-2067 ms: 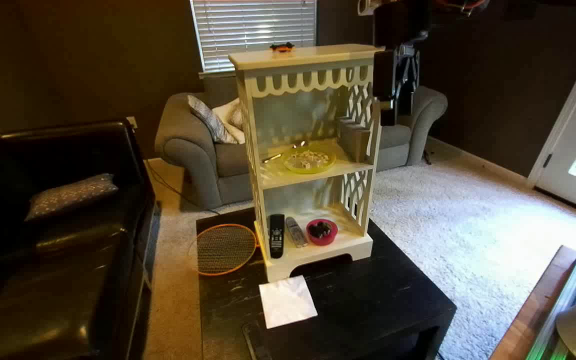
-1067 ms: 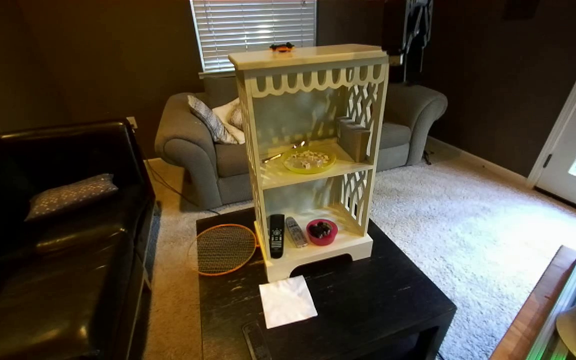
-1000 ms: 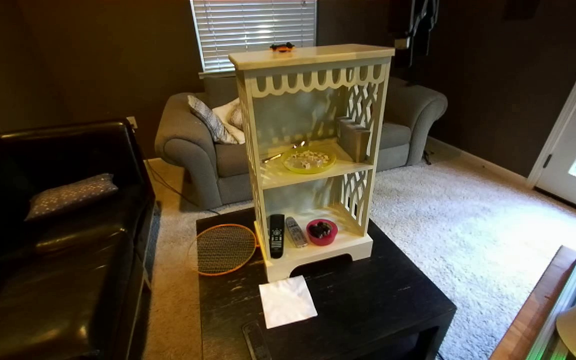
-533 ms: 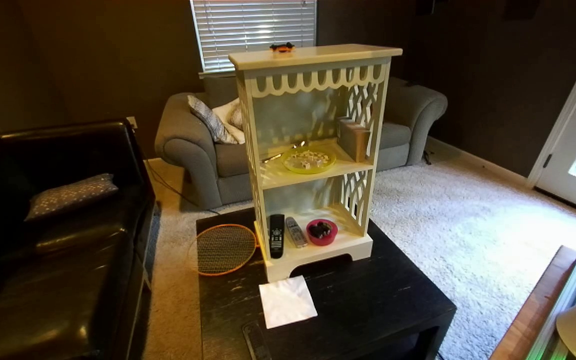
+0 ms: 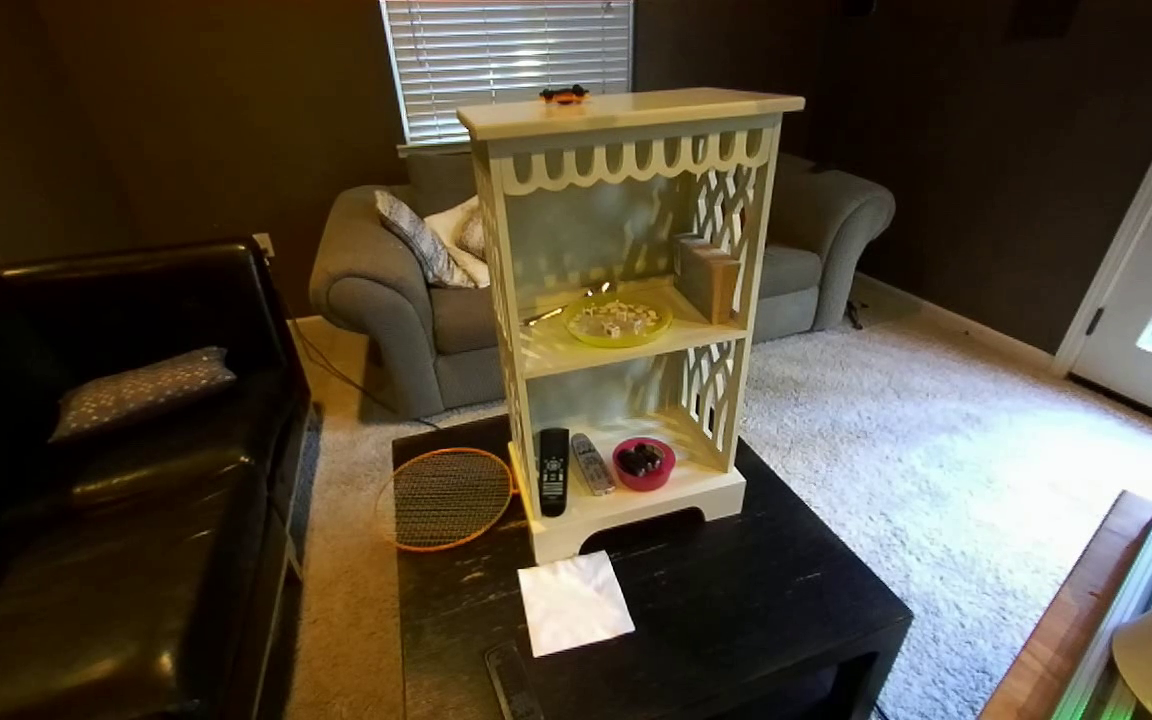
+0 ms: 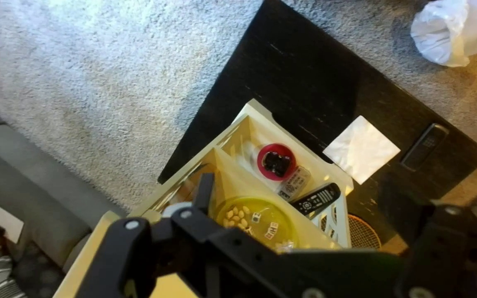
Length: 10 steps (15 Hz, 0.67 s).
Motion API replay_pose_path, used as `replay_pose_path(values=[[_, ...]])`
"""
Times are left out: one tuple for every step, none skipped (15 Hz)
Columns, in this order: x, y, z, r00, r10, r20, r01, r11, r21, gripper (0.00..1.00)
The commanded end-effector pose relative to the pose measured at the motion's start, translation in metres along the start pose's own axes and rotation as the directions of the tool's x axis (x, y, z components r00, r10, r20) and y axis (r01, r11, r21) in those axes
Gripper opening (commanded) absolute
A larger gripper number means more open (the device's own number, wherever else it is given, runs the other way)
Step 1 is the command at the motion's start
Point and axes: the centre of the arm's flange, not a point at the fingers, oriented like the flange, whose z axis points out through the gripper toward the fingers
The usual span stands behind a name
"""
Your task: Put the toy car on the yellow plate.
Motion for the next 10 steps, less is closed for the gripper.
replay_pose_path(values=[[0.011, 0.052, -0.018, 0.988, -0.150, 0.026, 0.152, 0.984, -0.092, 1.00], [0.016, 0.065, -0.020, 0.980, -0.195, 0.031, 0.197, 0.975, -0.105, 1.00], [0.021, 0.077, -0.025, 0.967, -0.251, 0.031, 0.253, 0.961, -0.108, 1.00], [0.026, 0.088, -0.027, 0.953, -0.302, 0.023, 0.302, 0.948, -0.101, 1.00], [0.032, 0.099, -0.032, 0.936, -0.351, 0.005, 0.350, 0.932, -0.093, 1.00], [0.038, 0.109, -0.036, 0.917, -0.398, -0.007, 0.396, 0.914, -0.087, 1.00], [0.045, 0.117, -0.039, 0.896, -0.444, -0.022, 0.441, 0.893, -0.090, 1.00], [0.051, 0.125, -0.041, 0.876, -0.481, -0.048, 0.475, 0.875, -0.092, 1.00], [0.056, 0.131, -0.043, 0.856, -0.510, -0.082, 0.503, 0.859, -0.095, 1.00], [0.063, 0.135, -0.044, 0.855, -0.500, -0.137, 0.491, 0.866, -0.095, 1.00]])
